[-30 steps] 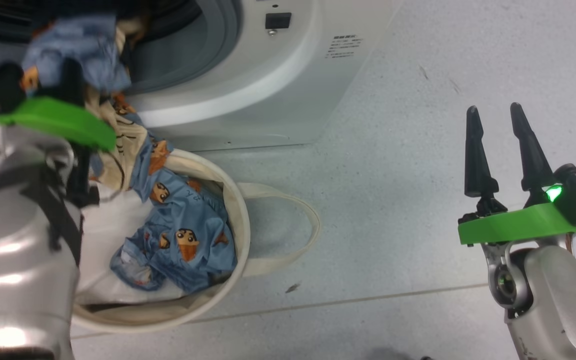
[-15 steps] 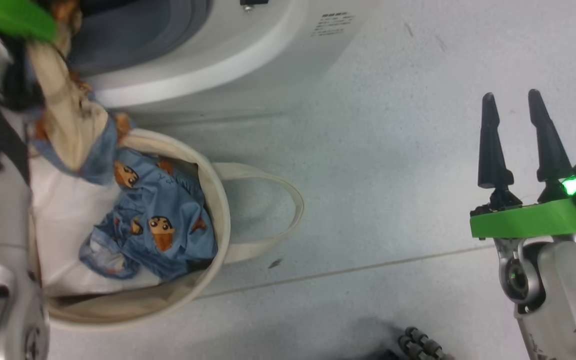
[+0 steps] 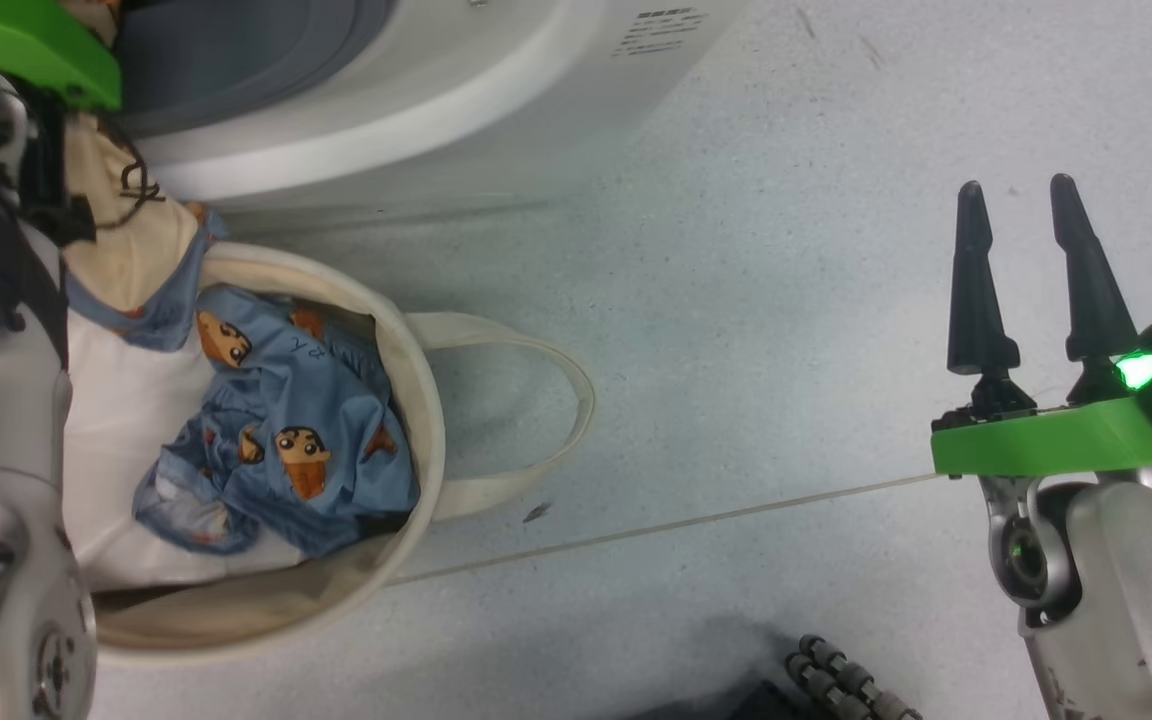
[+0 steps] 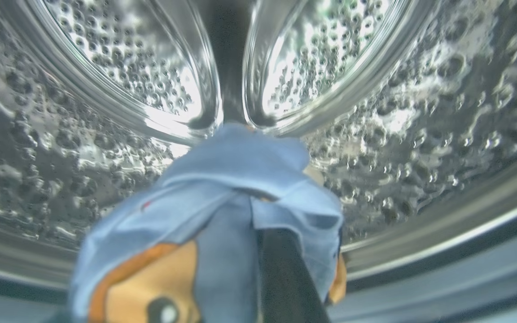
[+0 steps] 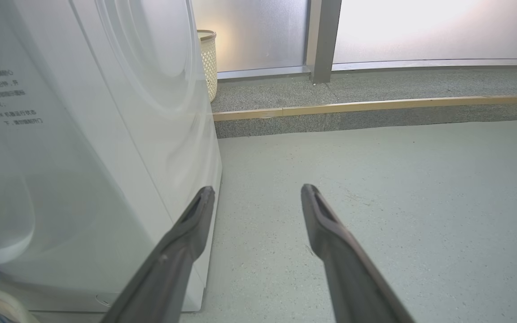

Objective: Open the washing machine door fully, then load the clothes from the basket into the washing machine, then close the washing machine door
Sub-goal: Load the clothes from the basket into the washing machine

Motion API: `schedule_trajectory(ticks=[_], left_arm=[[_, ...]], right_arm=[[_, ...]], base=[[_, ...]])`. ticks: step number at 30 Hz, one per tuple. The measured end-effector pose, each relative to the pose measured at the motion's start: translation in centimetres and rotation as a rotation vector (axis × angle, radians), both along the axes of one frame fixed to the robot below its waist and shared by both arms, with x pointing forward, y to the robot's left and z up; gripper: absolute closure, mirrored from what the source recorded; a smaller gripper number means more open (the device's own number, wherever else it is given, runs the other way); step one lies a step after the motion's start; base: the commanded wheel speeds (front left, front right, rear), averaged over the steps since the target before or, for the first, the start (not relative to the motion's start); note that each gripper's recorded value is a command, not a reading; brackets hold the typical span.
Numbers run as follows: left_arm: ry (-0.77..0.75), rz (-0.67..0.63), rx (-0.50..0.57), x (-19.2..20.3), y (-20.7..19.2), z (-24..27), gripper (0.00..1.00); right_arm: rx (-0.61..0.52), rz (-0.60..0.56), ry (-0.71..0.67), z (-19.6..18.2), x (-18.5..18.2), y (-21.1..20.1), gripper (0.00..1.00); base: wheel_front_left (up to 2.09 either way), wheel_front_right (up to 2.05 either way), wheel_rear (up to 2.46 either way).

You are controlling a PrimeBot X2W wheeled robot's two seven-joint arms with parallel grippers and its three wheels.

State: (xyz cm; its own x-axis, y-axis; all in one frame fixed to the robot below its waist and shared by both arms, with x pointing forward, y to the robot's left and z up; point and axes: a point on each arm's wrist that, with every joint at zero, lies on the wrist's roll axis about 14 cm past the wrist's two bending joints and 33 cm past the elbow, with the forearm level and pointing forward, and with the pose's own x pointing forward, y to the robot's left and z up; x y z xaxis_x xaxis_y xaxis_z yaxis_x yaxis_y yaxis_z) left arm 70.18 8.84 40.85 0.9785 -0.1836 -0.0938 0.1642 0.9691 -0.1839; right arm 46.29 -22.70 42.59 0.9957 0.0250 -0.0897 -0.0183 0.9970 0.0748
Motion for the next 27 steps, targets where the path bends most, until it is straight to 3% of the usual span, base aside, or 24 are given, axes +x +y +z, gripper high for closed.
schedule_trajectory(ticks=[1, 14, 19, 27], left_arm=[[0.037, -0.012, 0.019, -0.3, -0.3, -1.0, 0.0], [0.393, -0.046, 0.204, -2.3, -0.6, -5.0, 0.0], [0.403, -0.052, 0.206, -3.0, -0.7, -4.0, 0.0], [0.256, -0.027, 0.128, -4.6, -0.4, -1.1, 0.0]], right_arm=[[-0.001, -0.001, -0.001, 0.1, 0.0, 0.0, 0.0], [-0.004, 0.002, -0.018, 1.4, -0.9, 0.0, 0.0], [0.007, 0.011, -0.035, 2.3, -1.2, 0.4, 0.0], [0.035, 0.019, -0.072, 3.8, -1.3, 0.9, 0.0]], base=[[0.0, 0.0, 0.0], [0.0, 0.0, 0.0], [0.0, 0.0, 0.0], [0.0, 0.0, 0.0]])
